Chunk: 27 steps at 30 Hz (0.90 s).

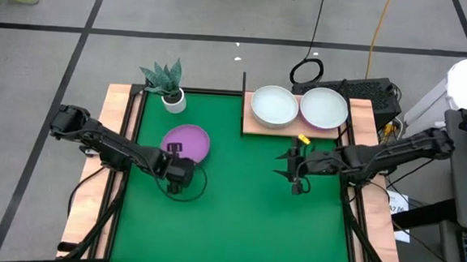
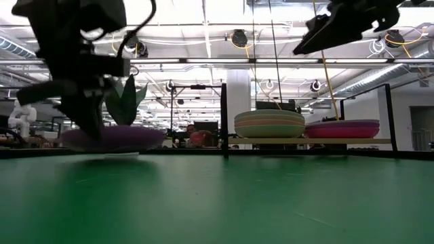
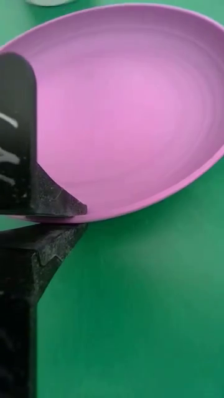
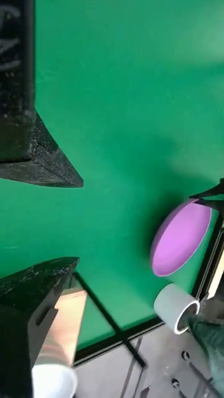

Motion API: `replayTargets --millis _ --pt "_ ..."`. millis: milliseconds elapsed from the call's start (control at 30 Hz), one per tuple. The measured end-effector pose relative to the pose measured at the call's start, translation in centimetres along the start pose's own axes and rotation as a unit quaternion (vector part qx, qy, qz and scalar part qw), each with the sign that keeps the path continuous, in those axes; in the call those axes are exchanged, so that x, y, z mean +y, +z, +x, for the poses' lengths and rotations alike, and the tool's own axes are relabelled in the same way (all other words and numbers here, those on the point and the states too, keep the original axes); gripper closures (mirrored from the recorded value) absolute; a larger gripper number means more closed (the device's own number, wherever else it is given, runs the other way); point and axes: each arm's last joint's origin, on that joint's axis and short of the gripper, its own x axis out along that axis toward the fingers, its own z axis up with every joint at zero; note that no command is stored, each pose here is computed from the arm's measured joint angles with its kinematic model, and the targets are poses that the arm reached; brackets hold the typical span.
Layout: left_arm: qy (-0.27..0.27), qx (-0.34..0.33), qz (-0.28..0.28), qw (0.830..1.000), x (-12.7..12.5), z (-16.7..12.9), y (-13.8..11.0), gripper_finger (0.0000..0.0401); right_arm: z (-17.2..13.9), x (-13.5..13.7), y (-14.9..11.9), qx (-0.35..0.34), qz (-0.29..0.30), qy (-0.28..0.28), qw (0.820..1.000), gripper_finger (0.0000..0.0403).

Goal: Place and stack plates onto a shelf
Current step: Stack the purple plate on the right light blue plate on the shelf

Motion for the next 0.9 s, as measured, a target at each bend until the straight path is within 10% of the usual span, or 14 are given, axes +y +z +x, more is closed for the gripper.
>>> replayTargets --millis 467,900 --pt "-0.068 -0.124 0.244 0.959 -2.6 -4.2 3.6 0.0391 7.3 2.9 -0.2 -0.015 -0.077 0.076 0.994 0.0229" --pt "-0.103 -0.184 0.339 0.917 -3.6 -4.0 4.8 0.0391 11.9 4.5 0.0 -0.047 -0.144 0.096 0.984 0.0229"
